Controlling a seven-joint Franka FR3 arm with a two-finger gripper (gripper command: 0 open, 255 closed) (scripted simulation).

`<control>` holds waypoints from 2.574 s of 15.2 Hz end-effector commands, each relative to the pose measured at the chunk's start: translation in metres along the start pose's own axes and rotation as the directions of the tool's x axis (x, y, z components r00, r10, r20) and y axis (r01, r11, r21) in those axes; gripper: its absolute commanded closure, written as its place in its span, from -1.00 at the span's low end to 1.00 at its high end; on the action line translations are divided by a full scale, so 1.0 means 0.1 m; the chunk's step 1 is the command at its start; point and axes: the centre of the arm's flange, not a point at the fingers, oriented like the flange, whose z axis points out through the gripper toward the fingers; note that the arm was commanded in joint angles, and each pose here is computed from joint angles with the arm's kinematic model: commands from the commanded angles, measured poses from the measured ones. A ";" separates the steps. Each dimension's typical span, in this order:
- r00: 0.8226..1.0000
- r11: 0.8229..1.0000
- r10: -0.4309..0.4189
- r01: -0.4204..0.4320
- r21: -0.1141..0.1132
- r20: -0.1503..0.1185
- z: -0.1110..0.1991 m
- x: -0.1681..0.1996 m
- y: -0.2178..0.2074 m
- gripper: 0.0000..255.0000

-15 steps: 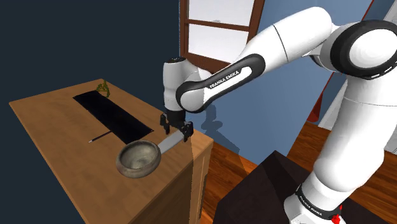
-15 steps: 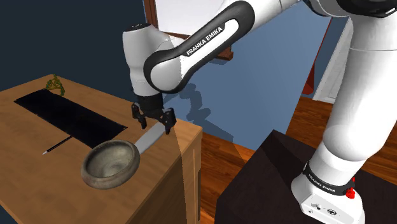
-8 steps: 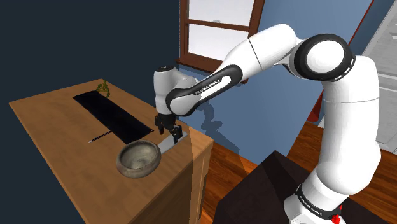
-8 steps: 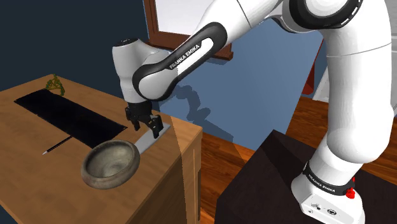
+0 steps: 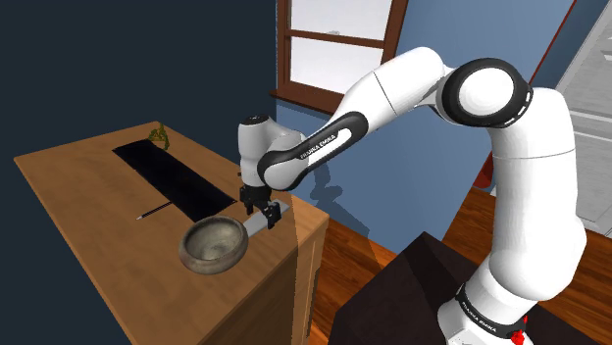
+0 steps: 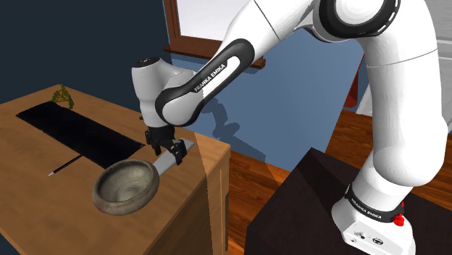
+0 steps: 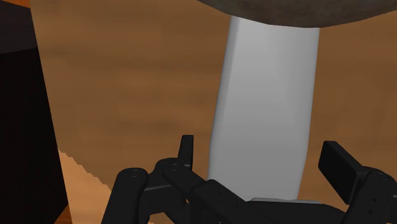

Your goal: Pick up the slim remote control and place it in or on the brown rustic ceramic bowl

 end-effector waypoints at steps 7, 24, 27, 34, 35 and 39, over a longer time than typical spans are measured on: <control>1.000 1.000 0.000 0.000 0.000 0.000 0.01 0.00 0.00 1.00; 1.000 1.000 0.000 0.000 0.000 0.000 -0.47 0.00 -0.01 1.00; 1.000 1.000 0.000 0.000 0.000 0.000 -0.63 0.01 -0.01 1.00; 1.000 1.000 0.000 0.000 0.000 0.000 -0.99 0.01 -0.01 1.00; 1.000 1.000 0.000 0.000 0.000 0.000 -1.05 0.01 -0.01 1.00; 1.000 1.000 0.000 0.000 0.000 0.000 -1.26 0.01 -0.01 1.00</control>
